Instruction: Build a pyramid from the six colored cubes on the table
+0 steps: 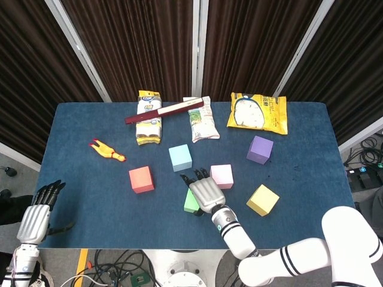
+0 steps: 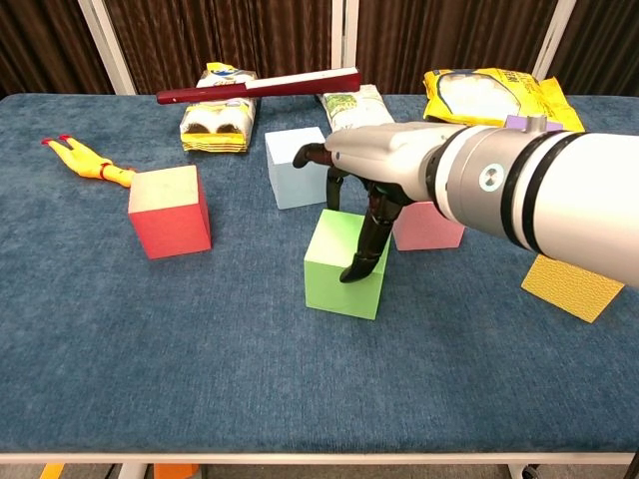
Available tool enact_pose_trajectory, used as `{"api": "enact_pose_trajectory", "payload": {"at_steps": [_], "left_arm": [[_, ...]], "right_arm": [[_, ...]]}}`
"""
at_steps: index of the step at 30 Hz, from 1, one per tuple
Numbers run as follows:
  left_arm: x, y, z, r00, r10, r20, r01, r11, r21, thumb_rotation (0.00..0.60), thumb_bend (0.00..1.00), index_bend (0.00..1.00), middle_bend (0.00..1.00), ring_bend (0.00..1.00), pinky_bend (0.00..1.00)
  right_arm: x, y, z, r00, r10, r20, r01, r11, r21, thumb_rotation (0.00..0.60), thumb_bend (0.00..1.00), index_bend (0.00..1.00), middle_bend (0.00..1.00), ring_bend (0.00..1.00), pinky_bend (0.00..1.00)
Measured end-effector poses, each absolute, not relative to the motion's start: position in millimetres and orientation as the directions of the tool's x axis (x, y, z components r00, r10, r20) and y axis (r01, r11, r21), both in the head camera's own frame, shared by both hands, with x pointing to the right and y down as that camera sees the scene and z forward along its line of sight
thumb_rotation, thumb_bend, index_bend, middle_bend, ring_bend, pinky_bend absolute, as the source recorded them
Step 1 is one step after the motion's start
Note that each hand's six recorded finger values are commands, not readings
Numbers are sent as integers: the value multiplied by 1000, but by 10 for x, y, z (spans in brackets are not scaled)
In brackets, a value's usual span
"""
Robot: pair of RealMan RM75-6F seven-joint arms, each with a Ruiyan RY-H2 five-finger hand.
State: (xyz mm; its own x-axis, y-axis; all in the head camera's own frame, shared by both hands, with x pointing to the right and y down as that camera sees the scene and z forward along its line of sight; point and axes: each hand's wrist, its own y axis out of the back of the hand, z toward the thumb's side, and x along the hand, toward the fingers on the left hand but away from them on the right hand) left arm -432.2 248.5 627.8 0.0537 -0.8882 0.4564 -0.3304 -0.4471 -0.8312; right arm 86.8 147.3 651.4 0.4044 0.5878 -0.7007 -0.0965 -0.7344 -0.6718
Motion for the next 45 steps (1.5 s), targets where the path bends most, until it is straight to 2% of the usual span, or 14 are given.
{"api": "enact_pose_trajectory", "payload": {"at_steps": [13,21,30,34,37,45], "left_arm": [[-4329,2491,6288,54,-885,462,-331,-452,-828,600,0,87,29,0,37],[-4349,2493,6290,49,-885,463,-332,-452,-828,600,0,86,29,0,37],[-4368,2495,6330,43,-881,472,-331,-458,-825,600,0,86,29,0,37],[-4386,2500,6333,38,-880,474,-331,-459,-825,600,0,86,29,0,37],[-4397,2504,6343,34,-878,477,-332,-461,-823,600,0,87,29,0,37],[-4406,2508,6356,33,-877,479,-332,-462,-823,600,0,86,29,0,37]], "right_arm": [[856,1468,6523,394,630,-670,-100,-695,-712,600,0,0,490,58,0],[807,1339,6472,437,633,-639,-81,-680,-729,600,0,0,475,58,0],[815,970,6546,527,547,-651,-93,-724,-683,600,0,0,469,58,0],[918,657,6593,527,566,-634,-102,-699,-708,600,0,0,462,57,0],[944,537,6608,537,567,-624,-122,-680,-723,600,0,0,458,55,0],[915,445,6610,559,555,-616,-160,-657,-737,600,0,0,455,54,0]]}}
